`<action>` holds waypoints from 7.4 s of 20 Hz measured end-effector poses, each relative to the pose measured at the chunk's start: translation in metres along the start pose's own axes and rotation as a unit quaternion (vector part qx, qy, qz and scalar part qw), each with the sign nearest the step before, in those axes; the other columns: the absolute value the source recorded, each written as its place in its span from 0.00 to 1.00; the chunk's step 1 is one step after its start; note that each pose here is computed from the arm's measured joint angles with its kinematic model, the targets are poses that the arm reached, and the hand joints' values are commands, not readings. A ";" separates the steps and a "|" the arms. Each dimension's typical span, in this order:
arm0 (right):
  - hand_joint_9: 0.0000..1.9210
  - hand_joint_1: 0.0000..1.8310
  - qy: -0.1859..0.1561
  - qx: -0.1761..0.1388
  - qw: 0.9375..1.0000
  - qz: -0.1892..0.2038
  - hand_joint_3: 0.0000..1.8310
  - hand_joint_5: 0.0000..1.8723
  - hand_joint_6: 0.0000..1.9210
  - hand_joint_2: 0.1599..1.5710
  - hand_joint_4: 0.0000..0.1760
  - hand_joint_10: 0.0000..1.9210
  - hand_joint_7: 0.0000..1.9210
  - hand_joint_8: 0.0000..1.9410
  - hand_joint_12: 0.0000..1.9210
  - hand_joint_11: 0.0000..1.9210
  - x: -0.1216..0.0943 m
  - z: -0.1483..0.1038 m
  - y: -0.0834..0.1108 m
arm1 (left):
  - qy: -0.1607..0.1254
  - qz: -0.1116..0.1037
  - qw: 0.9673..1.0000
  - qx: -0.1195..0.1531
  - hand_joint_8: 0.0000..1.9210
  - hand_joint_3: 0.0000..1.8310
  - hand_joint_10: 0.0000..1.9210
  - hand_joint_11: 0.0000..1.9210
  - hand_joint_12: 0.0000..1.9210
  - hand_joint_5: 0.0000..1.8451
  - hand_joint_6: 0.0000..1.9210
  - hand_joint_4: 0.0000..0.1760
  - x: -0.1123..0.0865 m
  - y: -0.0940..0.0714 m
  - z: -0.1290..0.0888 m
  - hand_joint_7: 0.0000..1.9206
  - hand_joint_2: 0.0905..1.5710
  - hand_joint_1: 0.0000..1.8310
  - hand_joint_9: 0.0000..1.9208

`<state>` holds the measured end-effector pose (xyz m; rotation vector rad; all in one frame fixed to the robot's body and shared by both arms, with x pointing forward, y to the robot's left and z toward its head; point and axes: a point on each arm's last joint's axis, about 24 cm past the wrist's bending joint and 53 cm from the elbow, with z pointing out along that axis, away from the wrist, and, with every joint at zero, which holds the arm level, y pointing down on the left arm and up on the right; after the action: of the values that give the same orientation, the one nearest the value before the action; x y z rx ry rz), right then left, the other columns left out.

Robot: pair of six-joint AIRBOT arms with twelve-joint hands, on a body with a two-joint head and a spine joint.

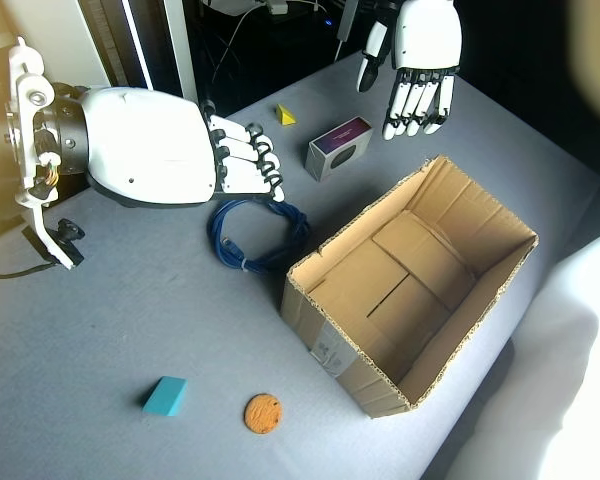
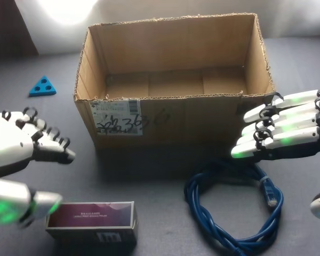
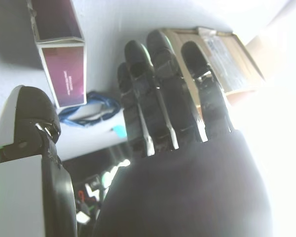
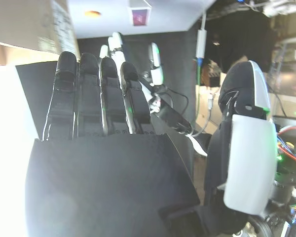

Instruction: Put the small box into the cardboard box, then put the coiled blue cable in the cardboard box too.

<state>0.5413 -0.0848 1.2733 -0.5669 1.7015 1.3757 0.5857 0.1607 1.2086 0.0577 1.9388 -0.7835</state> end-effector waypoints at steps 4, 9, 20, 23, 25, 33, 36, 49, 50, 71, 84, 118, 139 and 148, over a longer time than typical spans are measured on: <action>0.12 0.00 -0.004 0.014 1.000 -0.028 0.00 0.11 0.00 0.79 0.00 0.01 0.13 0.00 0.21 0.00 -0.002 0.001 -0.006 | 0.000 0.003 1.000 0.000 0.00 0.01 0.00 0.00 0.15 0.15 0.00 0.00 0.000 0.000 0.000 0.12 0.84 0.00 0.09; 0.07 0.00 -0.006 0.030 0.998 -0.055 0.00 0.08 0.00 0.79 0.00 0.00 0.09 0.00 0.10 0.00 -0.003 0.008 -0.015 | 0.000 0.003 1.000 0.000 0.00 0.00 0.00 0.00 0.16 0.15 0.00 0.00 0.000 0.000 0.000 0.13 0.83 0.00 0.10; 0.07 0.00 -0.004 0.035 0.998 -0.055 0.00 0.08 0.00 0.79 0.00 0.00 0.09 0.00 0.11 0.00 0.000 0.008 -0.018 | -0.030 -0.014 0.999 0.008 0.00 0.00 0.00 0.00 0.15 0.13 0.00 0.00 -0.014 -0.004 0.001 0.11 0.74 0.15 0.08; 0.06 0.00 -0.003 0.036 0.998 -0.055 0.00 0.07 0.00 0.78 0.00 0.00 0.08 0.00 0.09 0.00 0.000 0.007 -0.018 | -0.035 -0.017 0.999 0.001 0.00 0.00 0.00 0.00 0.14 0.10 0.00 0.00 -0.020 0.004 0.001 0.09 0.70 0.24 0.07; 0.08 0.00 -0.002 0.036 0.998 -0.057 0.00 0.08 0.00 0.78 0.00 0.00 0.09 0.00 0.13 0.00 0.000 0.007 -0.018 | -0.034 -0.016 0.999 -0.004 0.00 0.00 0.00 0.00 0.10 0.08 0.00 0.00 -0.021 0.009 0.001 0.07 0.69 0.27 0.05; 0.08 0.00 -0.001 0.036 0.998 -0.058 0.00 0.07 0.00 0.79 0.00 0.00 0.09 0.00 0.10 0.00 0.001 0.008 -0.018 | 0.021 -0.005 1.000 -0.017 0.00 0.00 0.00 0.00 0.04 0.06 0.00 0.00 0.005 0.016 0.001 0.05 0.64 0.49 0.03; 0.08 0.00 0.003 0.038 0.997 -0.062 0.00 0.07 0.00 0.79 0.00 0.00 0.09 0.00 0.11 0.00 0.003 0.007 -0.019 | 0.035 -0.004 0.999 -0.022 0.00 0.00 0.00 0.00 0.04 0.06 0.00 0.00 0.010 0.019 0.000 0.05 0.64 0.52 0.03; 0.11 0.00 0.012 0.033 0.997 -0.067 0.00 0.10 0.00 0.79 0.00 0.00 0.12 0.00 0.16 0.00 0.009 0.009 -0.015 | 0.041 0.000 0.999 0.004 0.00 0.00 0.00 0.02 0.01 0.08 0.00 0.00 0.035 -0.006 0.010 0.06 0.63 0.55 0.04; 0.09 0.00 0.012 0.033 0.997 -0.068 0.00 0.09 0.00 0.79 0.00 0.00 0.10 0.00 0.12 0.00 0.010 0.009 -0.016 | 0.049 -0.005 0.999 0.004 0.00 0.00 0.01 0.02 0.01 0.09 0.01 0.00 0.042 -0.006 0.011 0.06 0.64 0.55 0.05; 0.11 0.00 0.015 0.032 0.997 -0.070 0.00 0.11 0.00 0.81 0.00 0.00 0.13 0.00 0.18 0.00 0.011 0.009 -0.015 | 0.017 -0.031 0.999 -0.029 0.00 0.00 0.00 0.00 0.11 0.11 0.00 0.00 0.050 -0.009 0.032 0.09 0.64 0.54 0.07; 0.10 0.00 0.016 0.031 0.997 -0.071 0.00 0.10 0.00 0.80 0.00 0.00 0.11 0.00 0.18 0.00 0.011 0.010 -0.015 | 0.035 -0.028 0.999 -0.004 0.00 0.00 0.00 0.00 0.19 0.12 0.00 0.00 0.082 -0.043 0.042 0.11 0.64 0.55 0.09; 0.11 0.00 0.019 0.021 0.997 -0.071 0.00 0.12 0.00 0.80 0.00 0.00 0.13 0.00 0.19 0.00 0.014 0.010 -0.009 | 0.031 -0.002 0.999 0.012 0.73 0.00 0.72 0.17 0.75 0.39 0.62 0.00 0.100 -0.063 0.054 0.40 0.78 0.71 0.35; 0.11 0.00 0.020 0.017 0.997 -0.071 0.00 0.12 0.00 0.80 0.00 0.00 0.13 0.00 0.21 0.00 0.014 0.010 -0.007 | -0.014 0.031 0.996 0.088 0.77 0.00 0.84 0.16 0.80 0.46 0.55 0.00 0.030 -0.095 0.034 0.38 0.77 0.73 0.31; 0.10 0.00 0.022 0.014 0.997 -0.072 0.00 0.11 0.00 0.80 0.00 0.00 0.12 0.00 0.19 0.00 0.015 0.010 -0.006 | -0.060 0.035 0.990 0.122 0.74 0.00 0.82 0.19 0.80 0.44 0.57 0.00 -0.024 -0.111 0.028 0.41 0.76 0.73 0.34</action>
<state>0.5414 -0.0746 1.2570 -0.6937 1.6786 1.2434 0.5789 0.0650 1.2752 0.2210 1.7118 -0.9515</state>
